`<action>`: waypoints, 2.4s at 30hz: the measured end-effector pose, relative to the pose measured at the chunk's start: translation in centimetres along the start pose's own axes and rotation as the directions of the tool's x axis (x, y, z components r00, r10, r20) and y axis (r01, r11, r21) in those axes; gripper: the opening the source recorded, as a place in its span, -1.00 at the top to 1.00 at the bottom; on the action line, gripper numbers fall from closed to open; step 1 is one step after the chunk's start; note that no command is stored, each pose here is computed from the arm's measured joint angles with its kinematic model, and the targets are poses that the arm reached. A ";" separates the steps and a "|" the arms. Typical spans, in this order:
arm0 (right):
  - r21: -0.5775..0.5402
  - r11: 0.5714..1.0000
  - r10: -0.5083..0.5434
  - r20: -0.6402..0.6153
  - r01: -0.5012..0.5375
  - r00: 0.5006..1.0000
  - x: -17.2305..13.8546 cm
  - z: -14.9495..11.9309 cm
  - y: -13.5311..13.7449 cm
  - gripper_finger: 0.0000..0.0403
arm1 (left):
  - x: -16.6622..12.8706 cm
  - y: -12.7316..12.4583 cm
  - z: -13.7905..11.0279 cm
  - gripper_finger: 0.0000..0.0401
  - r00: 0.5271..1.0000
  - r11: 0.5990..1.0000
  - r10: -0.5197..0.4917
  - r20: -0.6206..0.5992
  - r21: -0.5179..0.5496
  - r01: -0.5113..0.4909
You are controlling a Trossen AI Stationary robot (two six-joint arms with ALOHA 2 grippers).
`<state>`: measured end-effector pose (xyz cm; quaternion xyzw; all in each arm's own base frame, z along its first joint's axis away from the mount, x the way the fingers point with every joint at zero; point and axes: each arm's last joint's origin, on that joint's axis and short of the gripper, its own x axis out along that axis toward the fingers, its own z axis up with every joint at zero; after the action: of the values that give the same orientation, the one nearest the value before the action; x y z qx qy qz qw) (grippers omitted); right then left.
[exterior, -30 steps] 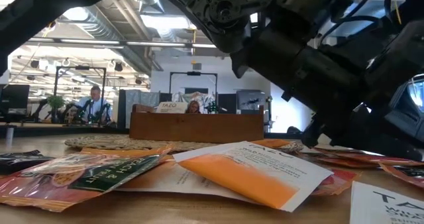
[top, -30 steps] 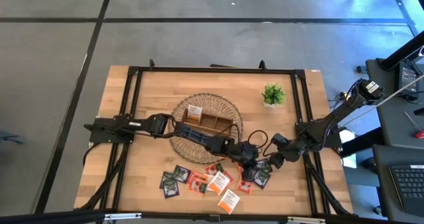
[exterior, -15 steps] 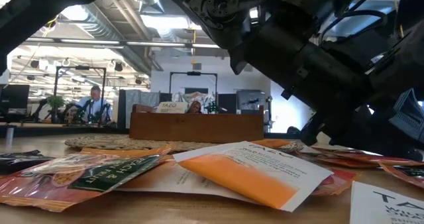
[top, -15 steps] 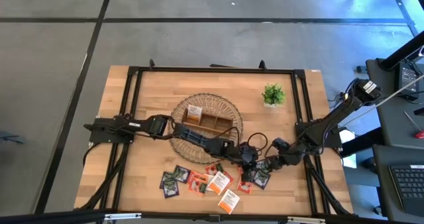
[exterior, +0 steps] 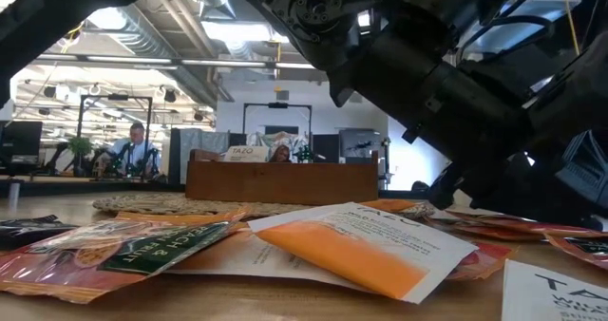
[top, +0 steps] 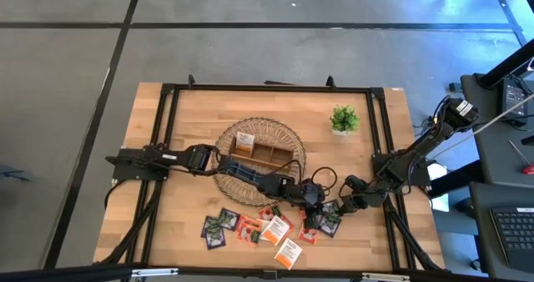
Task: Pick & Place Tea
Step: Put the purple tea bag into the right section of the wooden organizer
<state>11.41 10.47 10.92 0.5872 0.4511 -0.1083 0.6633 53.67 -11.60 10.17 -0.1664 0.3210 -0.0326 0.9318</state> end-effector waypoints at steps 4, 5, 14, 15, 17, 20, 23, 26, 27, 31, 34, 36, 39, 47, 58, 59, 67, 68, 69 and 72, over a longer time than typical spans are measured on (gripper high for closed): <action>0.039 0.999 0.015 0.004 -0.015 1.000 0.0 0.0 0.1 -0.16 | 0.0 0.1 0.0 0.36 1.000 1.000 0.010 0.002 -0.001 -0.010; 0.046 0.999 0.018 0.004 -0.018 1.000 0.0 0.0 0.1 -0.16 | 0.0 0.1 0.0 0.36 1.000 1.000 0.013 0.004 -0.001 -0.013; 0.054 0.998 0.042 0.011 -0.042 0.999 0.0 0.0 0.3 -0.07 | 0.0 0.4 0.1 0.36 1.000 1.000 0.024 0.008 -0.004 -0.024; 0.055 0.997 0.048 0.015 -0.048 0.999 0.0 0.0 0.4 -0.05 | 0.0 0.4 0.1 0.36 1.000 1.000 0.025 0.009 -0.004 -0.025; 0.054 0.997 0.049 0.016 -0.050 0.999 0.0 0.0 0.4 -0.01 | 0.1 0.5 0.1 0.36 1.000 1.000 0.029 0.011 -0.005 -0.029; 0.054 0.998 0.040 0.019 -0.041 0.999 0.2 0.0 0.3 0.03 | 0.0 0.7 0.2 0.36 0.999 0.999 0.035 0.015 -0.008 -0.035; 0.054 0.998 0.031 0.022 -0.032 0.999 0.5 0.0 0.2 0.06 | 0.0 0.8 0.3 0.36 0.999 0.999 0.040 0.020 -0.020 -0.039; 0.051 0.998 0.035 0.023 -0.036 0.999 1.0 -0.1 0.3 0.06 | 0.1 0.8 0.3 0.36 0.999 0.999 0.042 0.020 -0.020 -0.042; 0.051 0.998 0.034 0.023 -0.035 0.999 1.1 -0.1 0.3 0.06 | 0.1 0.8 0.3 0.36 0.999 0.999 0.042 0.020 -0.020 -0.042; 0.049 0.998 0.026 0.025 -0.027 0.999 1.3 -0.1 0.2 0.07 | 0.1 0.8 0.3 0.36 0.999 0.999 0.042 0.020 -0.019 -0.042; 0.048 0.999 0.019 0.026 -0.020 0.999 1.3 -0.1 0.1 0.17 | 0.1 0.8 0.3 0.36 0.999 0.999 0.042 0.020 -0.020 -0.042; 0.046 0.999 0.016 0.023 -0.017 1.000 1.3 -0.1 0.1 0.26 | 0.1 0.8 0.3 0.36 0.999 0.999 0.042 0.020 -0.020 -0.042; 0.042 0.999 0.005 0.018 -0.005 1.000 1.3 -0.1 0.0 0.41 | 0.1 0.8 0.3 0.36 0.999 0.999 0.041 0.019 -0.019 -0.041; 0.020 1.000 -0.010 0.020 0.009 1.000 1.3 0.0 -0.2 0.65 | 0.1 0.5 0.0 0.36 0.999 0.999 0.039 0.012 -0.012 -0.039; -0.011 1.000 -0.011 0.011 0.011 1.000 1.3 -0.1 -0.2 0.77 | 0.1 0.5 0.1 0.36 0.999 0.999 0.035 0.009 0.012 -0.035; -0.014 1.000 -0.008 0.010 0.009 1.000 1.3 -0.1 -0.1 0.77 | 0.0 0.4 0.1 0.36 0.999 0.999 0.032 0.008 0.031 -0.033; -0.063 0.998 0.001 0.005 -0.001 1.000 1.3 -0.1 -0.1 0.85 | -0.8 0.5 1.0 0.36 1.000 0.997 0.026 0.012 0.069 -0.026; -0.065 0.998 0.000 0.004 0.000 1.000 1.3 -0.1 -0.1 0.87 | -0.9 0.4 1.2 0.36 1.000 0.997 0.022 0.021 0.069 -0.023; -0.067 0.998 0.001 0.004 -0.001 1.000 1.3 -0.1 -0.1 0.88 | -1.1 0.3 1.5 0.36 0.999 0.997 0.015 0.030 0.069 -0.018; -0.084 0.996 0.003 0.004 -0.003 1.000 1.3 -0.1 0.0 0.94 | -1.4 0.1 1.9 0.36 0.999 0.998 -0.002 0.037 0.070 -0.001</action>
<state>12.06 11.03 9.99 0.5594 0.4530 -0.0894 0.6884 53.71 -10.76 12.32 -0.1344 0.3023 -0.0408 0.9428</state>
